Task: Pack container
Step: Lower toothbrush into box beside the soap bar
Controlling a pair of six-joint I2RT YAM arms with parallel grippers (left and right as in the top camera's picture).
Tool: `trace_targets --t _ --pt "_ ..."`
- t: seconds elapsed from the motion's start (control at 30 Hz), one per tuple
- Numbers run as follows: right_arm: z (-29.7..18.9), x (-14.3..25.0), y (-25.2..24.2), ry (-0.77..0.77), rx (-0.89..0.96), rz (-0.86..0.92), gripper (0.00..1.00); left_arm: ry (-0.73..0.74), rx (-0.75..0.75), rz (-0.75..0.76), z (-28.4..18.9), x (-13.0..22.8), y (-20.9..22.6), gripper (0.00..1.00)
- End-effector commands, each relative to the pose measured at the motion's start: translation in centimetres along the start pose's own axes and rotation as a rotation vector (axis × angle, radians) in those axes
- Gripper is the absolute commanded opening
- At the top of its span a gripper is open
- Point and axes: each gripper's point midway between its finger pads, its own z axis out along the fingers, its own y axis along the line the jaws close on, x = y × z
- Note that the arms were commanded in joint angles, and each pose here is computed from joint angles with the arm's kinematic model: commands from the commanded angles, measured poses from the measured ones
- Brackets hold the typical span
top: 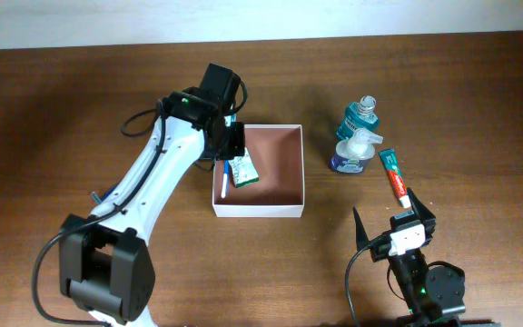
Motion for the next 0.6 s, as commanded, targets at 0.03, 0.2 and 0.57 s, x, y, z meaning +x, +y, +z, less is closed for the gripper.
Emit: trace_targets --t 0.03,0.2,0.57 --pt "0.0 0.1 -0.1 0.000 0.004 0.001 0.98 0.013 -0.020 -0.013 0.8 0.0 0.2 0.02" --pt "0.0 0.1 -0.1 0.000 0.004 0.001 0.98 0.030 -0.027 -0.013 1.5 0.2 0.3 0.02" --pt "0.0 0.1 -0.1 0.000 0.004 0.001 0.98 0.104 -0.055 -0.014 4.4 1.2 0.8 0.02"
